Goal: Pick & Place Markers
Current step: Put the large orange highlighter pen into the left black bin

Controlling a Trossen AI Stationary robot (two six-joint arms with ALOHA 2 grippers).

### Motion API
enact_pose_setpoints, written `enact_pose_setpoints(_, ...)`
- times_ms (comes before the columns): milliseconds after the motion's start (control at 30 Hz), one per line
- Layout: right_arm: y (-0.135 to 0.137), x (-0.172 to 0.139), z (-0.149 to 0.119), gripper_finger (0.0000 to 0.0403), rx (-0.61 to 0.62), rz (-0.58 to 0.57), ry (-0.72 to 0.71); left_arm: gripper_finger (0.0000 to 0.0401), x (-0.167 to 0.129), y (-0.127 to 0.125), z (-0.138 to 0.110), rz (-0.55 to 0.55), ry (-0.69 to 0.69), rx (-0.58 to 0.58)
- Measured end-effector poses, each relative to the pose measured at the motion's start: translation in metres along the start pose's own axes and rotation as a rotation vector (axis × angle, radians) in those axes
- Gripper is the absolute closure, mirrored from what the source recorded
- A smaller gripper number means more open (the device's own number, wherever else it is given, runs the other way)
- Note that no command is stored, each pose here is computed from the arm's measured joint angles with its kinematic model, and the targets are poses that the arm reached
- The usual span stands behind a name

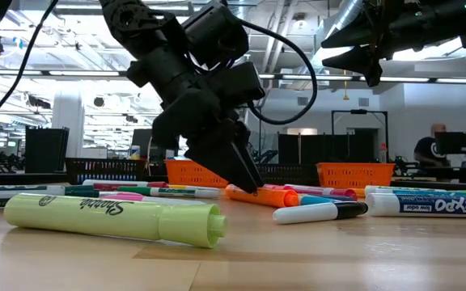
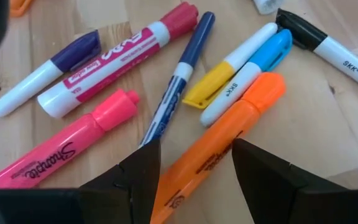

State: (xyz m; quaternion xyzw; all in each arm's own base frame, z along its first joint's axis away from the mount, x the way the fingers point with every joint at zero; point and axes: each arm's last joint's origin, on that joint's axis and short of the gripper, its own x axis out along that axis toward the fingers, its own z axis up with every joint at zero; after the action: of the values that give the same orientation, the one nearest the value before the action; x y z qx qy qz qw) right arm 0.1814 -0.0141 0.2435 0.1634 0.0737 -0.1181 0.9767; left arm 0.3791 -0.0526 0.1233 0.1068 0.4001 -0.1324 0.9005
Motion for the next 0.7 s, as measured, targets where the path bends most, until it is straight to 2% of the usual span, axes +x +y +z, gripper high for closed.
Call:
enact_pose_setpoints(400,0.0,0.0,0.0,0.0219,0.0,0.0,0.0,0.0202,0.0,-0.005,0.0,-0.024,0.01,0.053)
enact_pose_setpoints(700,0.0,0.0,0.0,0.0219,0.001,0.001,-0.004,0.0202,0.011,-0.005,-0.008,-0.052,0.038,0.015)
